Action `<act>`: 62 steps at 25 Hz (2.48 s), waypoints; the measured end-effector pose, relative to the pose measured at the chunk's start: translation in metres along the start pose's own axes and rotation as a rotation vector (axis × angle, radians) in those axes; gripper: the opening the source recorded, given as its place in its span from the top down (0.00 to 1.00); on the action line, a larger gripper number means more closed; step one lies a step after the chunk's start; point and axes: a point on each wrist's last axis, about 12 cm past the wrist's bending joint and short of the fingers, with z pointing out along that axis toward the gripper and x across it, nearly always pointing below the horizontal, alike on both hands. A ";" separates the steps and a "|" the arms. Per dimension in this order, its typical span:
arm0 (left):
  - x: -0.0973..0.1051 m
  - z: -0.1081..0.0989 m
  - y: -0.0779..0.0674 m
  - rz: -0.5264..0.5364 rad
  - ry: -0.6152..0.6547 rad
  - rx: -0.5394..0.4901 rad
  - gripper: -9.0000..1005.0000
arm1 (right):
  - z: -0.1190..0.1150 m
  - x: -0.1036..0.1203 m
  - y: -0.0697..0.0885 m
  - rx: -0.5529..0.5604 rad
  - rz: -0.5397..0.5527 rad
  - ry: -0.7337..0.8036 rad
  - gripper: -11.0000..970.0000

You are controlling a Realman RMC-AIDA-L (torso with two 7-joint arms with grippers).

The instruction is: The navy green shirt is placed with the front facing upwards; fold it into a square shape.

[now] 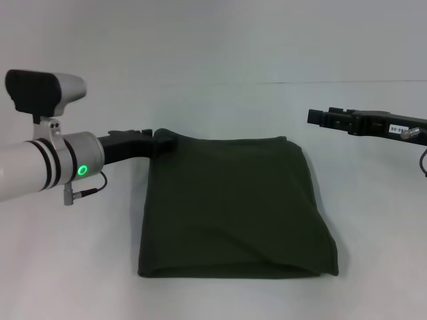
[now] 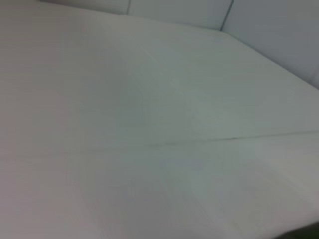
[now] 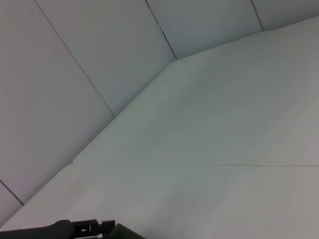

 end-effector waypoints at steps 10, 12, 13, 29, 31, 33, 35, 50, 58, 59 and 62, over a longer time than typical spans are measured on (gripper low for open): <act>-0.002 0.002 0.000 0.008 -0.005 -0.017 0.52 | 0.001 0.001 0.000 0.001 -0.001 0.005 0.25; -0.004 0.002 0.000 0.008 -0.009 -0.022 0.59 | 0.001 0.001 0.000 0.001 0.001 0.005 0.25; -0.004 0.003 0.000 0.007 -0.009 -0.023 0.62 | 0.001 0.002 0.000 0.001 0.001 0.005 0.25; -0.011 0.007 -0.004 -0.020 -0.007 -0.012 0.95 | 0.003 0.004 0.002 -0.005 0.001 0.003 0.26; -0.012 0.007 -0.005 -0.021 -0.008 -0.010 0.95 | 0.004 0.004 0.002 0.001 0.002 0.001 0.26; -0.013 0.007 -0.005 -0.028 -0.008 -0.011 0.95 | 0.004 0.005 0.001 0.011 0.001 0.001 0.26; -0.014 0.007 -0.004 -0.034 -0.010 -0.012 0.95 | 0.003 0.005 0.000 0.015 0.002 0.000 0.26; -0.026 0.010 -0.007 -0.040 -0.024 -0.003 0.95 | 0.003 0.008 0.000 0.005 0.035 0.056 0.26; -0.025 0.006 -0.002 -0.058 -0.036 -0.016 0.94 | -0.013 0.012 -0.002 -0.031 0.145 0.181 0.25; -0.024 0.005 -0.001 -0.065 -0.041 -0.020 0.93 | -0.016 0.012 -0.003 -0.032 0.158 0.189 0.25; -0.024 0.002 0.004 -0.085 -0.056 -0.033 0.89 | -0.026 0.014 -0.006 -0.033 0.216 0.222 0.25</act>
